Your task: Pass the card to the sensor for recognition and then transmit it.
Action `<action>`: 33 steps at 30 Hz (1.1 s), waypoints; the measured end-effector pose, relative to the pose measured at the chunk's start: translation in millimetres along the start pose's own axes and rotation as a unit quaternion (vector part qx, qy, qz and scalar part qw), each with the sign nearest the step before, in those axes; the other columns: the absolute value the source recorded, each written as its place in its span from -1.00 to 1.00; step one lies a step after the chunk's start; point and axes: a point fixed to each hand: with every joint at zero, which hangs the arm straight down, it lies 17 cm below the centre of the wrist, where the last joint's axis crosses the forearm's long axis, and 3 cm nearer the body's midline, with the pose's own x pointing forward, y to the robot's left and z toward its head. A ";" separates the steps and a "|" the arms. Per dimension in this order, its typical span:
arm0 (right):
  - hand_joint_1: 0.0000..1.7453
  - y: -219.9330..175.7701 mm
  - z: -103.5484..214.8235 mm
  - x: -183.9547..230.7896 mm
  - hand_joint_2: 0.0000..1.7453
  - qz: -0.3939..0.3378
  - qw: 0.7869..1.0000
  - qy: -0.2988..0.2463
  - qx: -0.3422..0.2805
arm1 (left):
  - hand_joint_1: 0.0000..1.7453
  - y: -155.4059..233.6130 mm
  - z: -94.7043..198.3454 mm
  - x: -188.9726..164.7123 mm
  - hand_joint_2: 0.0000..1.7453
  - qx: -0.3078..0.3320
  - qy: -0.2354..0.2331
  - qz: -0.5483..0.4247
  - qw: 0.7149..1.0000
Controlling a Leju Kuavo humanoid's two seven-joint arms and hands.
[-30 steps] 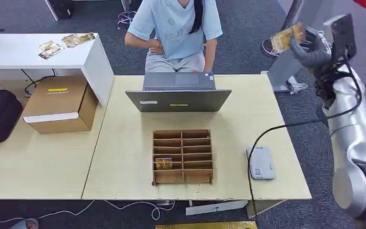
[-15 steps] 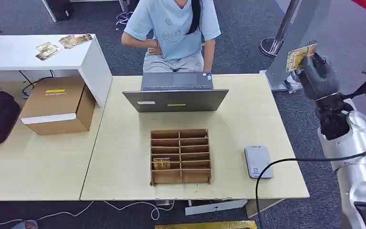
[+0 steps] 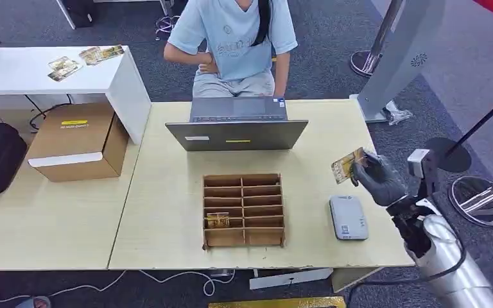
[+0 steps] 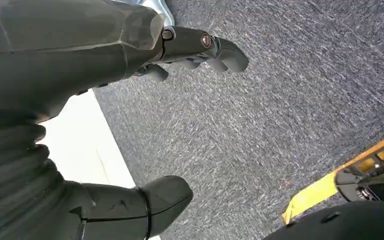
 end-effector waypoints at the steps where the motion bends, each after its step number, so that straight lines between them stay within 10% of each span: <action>1: 1.00 0.5 0.4 -4.5 1.00 0.004 1.000 0.006 -0.001 | -1.00 -0.1 0.0 0.1 1.00 0.000 0.000 0.000 1.000; 22: 1.00 -67.0 -22.3 -12.1 1.00 0.257 0.952 0.058 -0.153 | -1.00 -1.2 0.2 0.1 1.00 -0.001 0.003 0.010 1.000; 33: 1.00 -99.8 6.9 -9.9 1.00 0.240 0.946 0.064 -0.210 | -1.00 -3.0 0.5 -2.6 1.00 -0.002 0.011 0.013 1.000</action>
